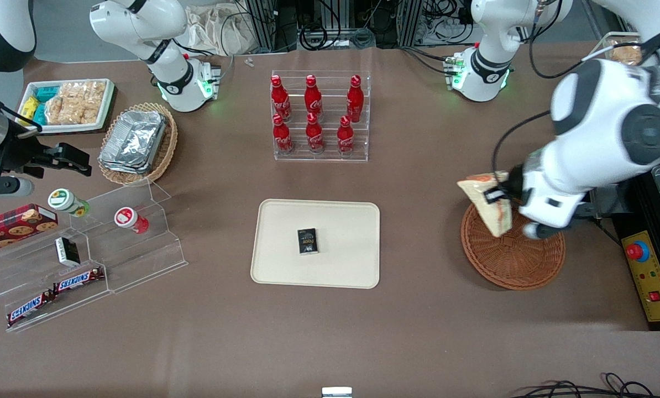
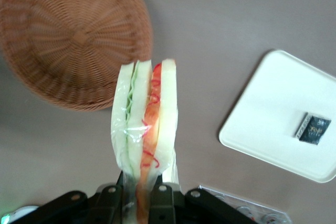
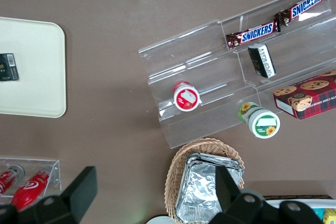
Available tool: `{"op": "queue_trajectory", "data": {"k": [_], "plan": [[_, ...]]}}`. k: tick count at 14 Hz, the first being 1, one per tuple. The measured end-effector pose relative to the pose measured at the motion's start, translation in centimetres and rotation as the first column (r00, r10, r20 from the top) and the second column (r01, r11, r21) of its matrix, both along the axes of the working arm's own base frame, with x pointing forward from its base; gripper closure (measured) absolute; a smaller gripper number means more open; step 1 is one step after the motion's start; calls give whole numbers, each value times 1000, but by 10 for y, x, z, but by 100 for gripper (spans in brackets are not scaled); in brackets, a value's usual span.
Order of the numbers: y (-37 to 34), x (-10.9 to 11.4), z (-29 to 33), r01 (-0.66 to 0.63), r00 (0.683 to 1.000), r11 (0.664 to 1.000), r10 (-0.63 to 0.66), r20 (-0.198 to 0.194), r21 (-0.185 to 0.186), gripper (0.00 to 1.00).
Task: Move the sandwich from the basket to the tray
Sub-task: 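Carry the sandwich over to the cream tray with the left gripper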
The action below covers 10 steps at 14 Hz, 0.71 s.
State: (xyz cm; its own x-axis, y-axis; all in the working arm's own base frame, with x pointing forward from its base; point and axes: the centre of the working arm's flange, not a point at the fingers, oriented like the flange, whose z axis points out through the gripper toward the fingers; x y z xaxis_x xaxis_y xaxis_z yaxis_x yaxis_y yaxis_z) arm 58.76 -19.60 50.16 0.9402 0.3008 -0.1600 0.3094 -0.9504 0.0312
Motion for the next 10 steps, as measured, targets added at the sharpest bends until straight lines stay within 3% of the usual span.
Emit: {"op": "queue_trajectory", "data": {"k": [4, 10], "plan": [[-112, -15, -37, 220, 968, 975, -224, 113, 40, 82], [-200, -21, -157, 355, 928, 935, -351, 128, -9, 85]]}}
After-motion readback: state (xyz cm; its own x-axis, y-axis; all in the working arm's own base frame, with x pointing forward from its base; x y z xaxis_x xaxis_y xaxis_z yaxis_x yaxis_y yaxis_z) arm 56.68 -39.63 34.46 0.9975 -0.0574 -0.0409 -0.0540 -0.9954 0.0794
